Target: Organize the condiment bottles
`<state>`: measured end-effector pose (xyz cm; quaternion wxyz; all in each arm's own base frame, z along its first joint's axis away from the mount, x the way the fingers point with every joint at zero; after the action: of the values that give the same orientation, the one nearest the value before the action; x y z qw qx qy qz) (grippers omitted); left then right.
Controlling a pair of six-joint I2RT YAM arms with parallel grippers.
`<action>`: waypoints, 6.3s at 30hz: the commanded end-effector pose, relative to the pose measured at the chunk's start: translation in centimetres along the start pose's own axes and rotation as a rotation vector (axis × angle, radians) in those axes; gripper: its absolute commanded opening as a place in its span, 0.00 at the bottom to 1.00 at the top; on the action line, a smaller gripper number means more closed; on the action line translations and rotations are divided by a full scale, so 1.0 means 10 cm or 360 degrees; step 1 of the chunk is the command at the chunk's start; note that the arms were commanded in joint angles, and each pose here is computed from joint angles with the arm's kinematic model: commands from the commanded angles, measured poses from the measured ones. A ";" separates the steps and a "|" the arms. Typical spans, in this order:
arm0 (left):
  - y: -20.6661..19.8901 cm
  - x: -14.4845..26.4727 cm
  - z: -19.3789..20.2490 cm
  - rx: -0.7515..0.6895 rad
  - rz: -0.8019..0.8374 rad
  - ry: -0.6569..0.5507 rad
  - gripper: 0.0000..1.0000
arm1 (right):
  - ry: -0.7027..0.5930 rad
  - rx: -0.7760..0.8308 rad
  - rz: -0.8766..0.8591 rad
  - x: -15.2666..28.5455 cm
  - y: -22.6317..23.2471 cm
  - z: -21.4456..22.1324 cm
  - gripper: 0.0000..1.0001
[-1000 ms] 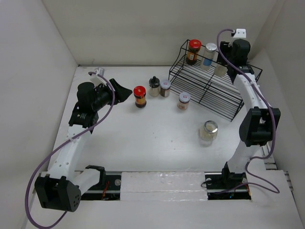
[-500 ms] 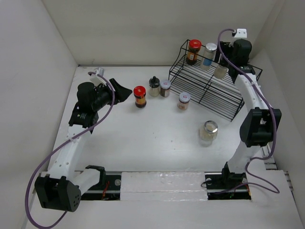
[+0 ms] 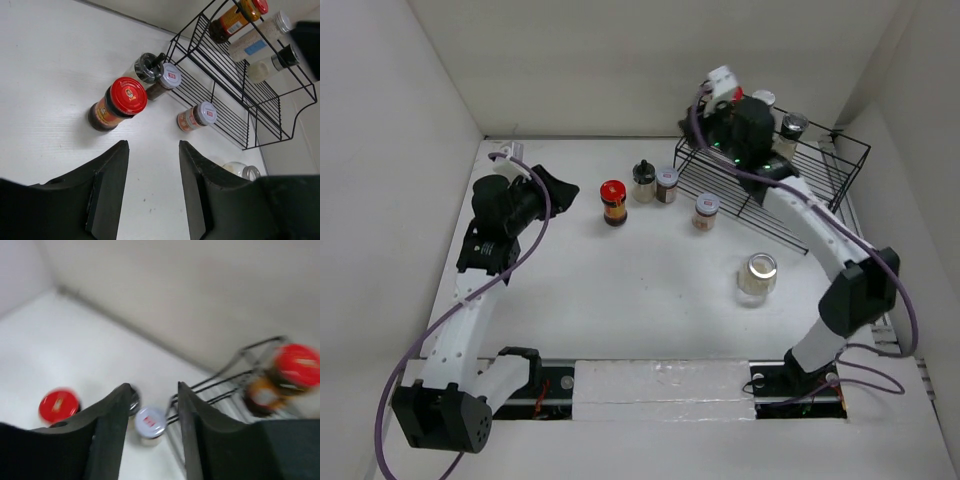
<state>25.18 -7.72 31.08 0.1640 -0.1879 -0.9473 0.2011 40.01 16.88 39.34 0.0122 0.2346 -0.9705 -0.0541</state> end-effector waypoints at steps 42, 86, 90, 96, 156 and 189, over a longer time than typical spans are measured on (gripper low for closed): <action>-0.11 0.12 -0.22 -0.0081 0.0042 -0.0146 0.51 | 0.0073 0.0118 -0.0815 -0.61 1.48 1.04 0.54; -0.10 0.02 -0.16 -0.0061 0.0127 -0.0081 0.51 | -0.0368 -0.0053 0.1116 1.07 -2.40 -0.73 0.53; -0.10 -0.01 -0.16 -0.0046 0.0142 -0.0071 0.51 | -0.0303 -0.0075 0.1112 1.00 -2.48 -0.44 0.53; -0.10 -0.02 -0.13 -0.0047 0.0155 -0.0065 0.51 | -0.0214 -0.0193 0.1089 0.94 -2.52 0.02 0.54; -0.05 -0.11 -0.06 0.0011 0.0150 0.0013 0.54 | 0.0910 -0.0456 0.1123 2.31 -0.21 2.09 0.96; -0.10 -0.01 -0.11 -0.0016 0.0159 -0.0058 0.54 | 0.0010 -0.0161 0.0408 -0.21 -0.24 -0.21 0.64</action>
<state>25.41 -8.38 31.71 0.1617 -0.2272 -0.9371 0.2102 42.06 16.00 36.18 0.1105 0.0838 -0.9853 -0.0996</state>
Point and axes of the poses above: each gripper's point midway between its finger pads, its own x axis back along the fingers, its own y axis along the line the jaws close on, z = x × y, the point moved 9 cm from there along x, back along the fingers, and after that the axes turned 11 degrees about -x, right-handed, at the moved point
